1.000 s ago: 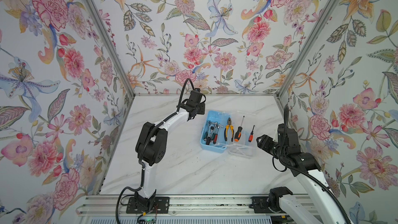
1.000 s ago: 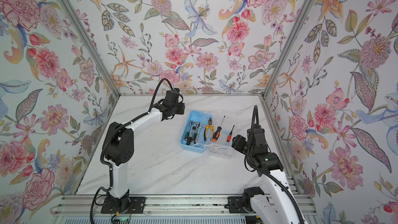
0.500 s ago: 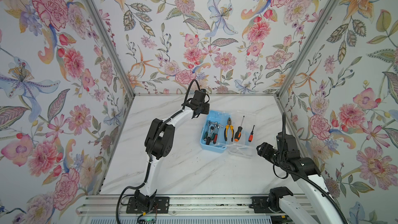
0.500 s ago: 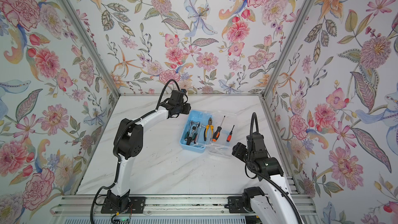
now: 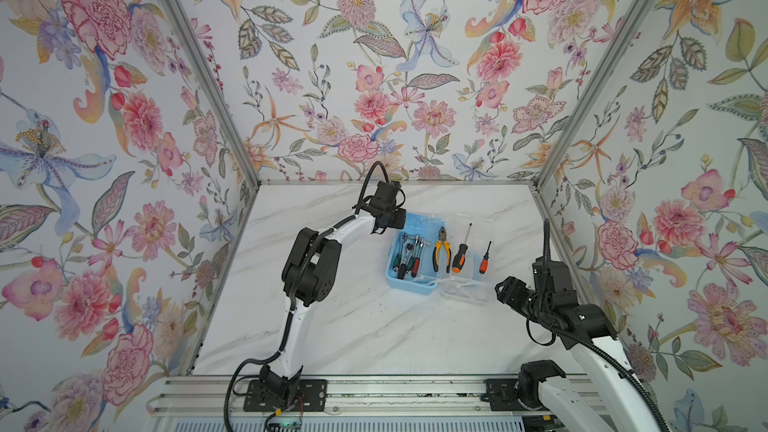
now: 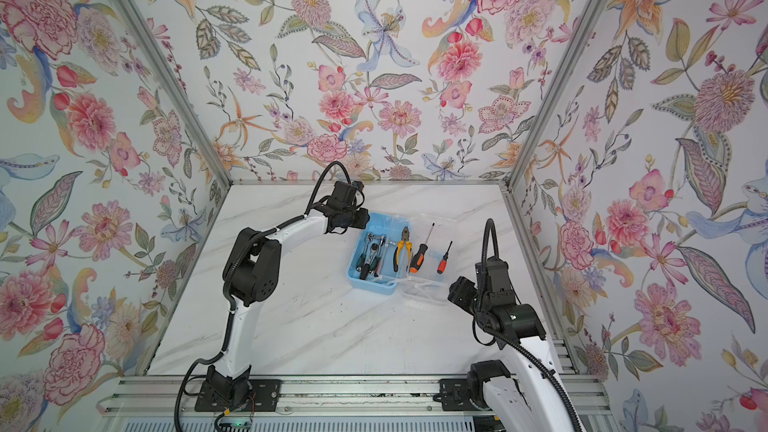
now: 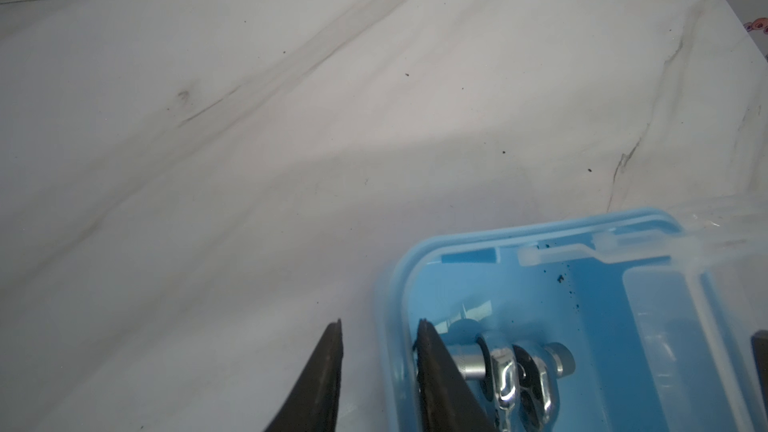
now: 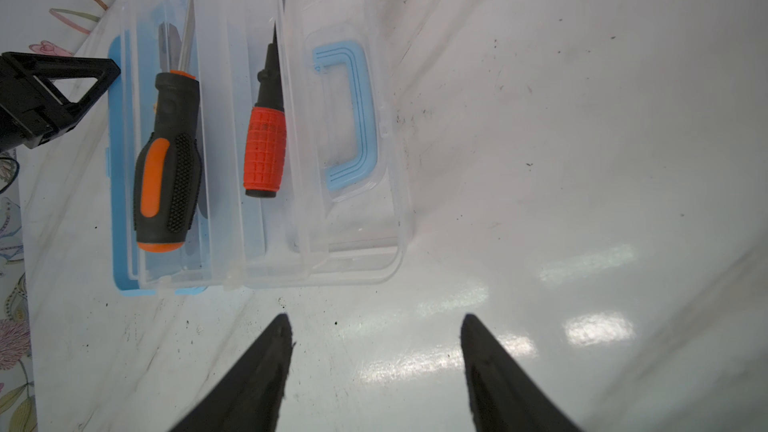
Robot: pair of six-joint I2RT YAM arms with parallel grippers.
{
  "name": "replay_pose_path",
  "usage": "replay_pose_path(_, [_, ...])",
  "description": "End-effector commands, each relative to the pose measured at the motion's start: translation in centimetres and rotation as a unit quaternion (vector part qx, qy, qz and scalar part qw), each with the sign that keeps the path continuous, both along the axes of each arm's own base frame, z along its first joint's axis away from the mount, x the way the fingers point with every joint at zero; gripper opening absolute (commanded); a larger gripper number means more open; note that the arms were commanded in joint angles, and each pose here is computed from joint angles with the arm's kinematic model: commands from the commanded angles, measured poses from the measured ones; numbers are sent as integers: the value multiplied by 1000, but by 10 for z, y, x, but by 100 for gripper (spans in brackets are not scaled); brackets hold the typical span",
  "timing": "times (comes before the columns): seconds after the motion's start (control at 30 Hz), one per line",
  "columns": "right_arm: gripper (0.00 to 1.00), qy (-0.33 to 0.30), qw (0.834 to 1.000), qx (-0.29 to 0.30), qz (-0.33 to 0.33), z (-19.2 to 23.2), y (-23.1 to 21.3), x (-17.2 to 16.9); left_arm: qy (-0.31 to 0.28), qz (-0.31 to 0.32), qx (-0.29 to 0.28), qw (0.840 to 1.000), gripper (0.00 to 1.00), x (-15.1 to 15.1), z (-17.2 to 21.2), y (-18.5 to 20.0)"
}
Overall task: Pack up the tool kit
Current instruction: 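Lower the right gripper to the clear lid's outer edge and grasp it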
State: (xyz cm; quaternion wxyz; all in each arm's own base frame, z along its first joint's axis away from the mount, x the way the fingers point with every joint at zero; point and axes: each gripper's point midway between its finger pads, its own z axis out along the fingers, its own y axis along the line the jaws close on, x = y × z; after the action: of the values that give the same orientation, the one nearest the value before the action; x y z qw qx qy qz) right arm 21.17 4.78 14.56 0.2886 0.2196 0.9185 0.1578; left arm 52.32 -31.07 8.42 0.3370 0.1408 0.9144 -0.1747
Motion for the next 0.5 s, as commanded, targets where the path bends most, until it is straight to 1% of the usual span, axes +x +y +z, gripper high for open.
replay_pose_path(0.0, [66, 9, 1000, 6, -6, -5, 0, -2, 13, 13, 13, 1000, 27, 8, -13, 3])
replay_pose_path(0.1, [65, 7, 1000, 6, -6, -5, 0, 0, 12, 23, 22, 999, 25, 15, -15, 5])
replay_pose_path(0.27, [65, 6, 1000, 8, -1, -6, 3, 4, 18, 28, 34, 999, 16, 19, -19, 5])
replay_pose_path(0.33, [65, 8, 1000, 8, 1, -7, 3, 5, 23, 28, 36, 999, 9, 18, -22, 5])
replay_pose_path(0.4, [65, 7, 1000, 7, 2, -7, 3, 5, 26, 34, 43, 998, 0, 16, -24, 8])
replay_pose_path(0.47, [65, 3, 1000, 7, 2, -5, 3, 7, 28, 44, 53, 997, 0, 15, -26, 15])
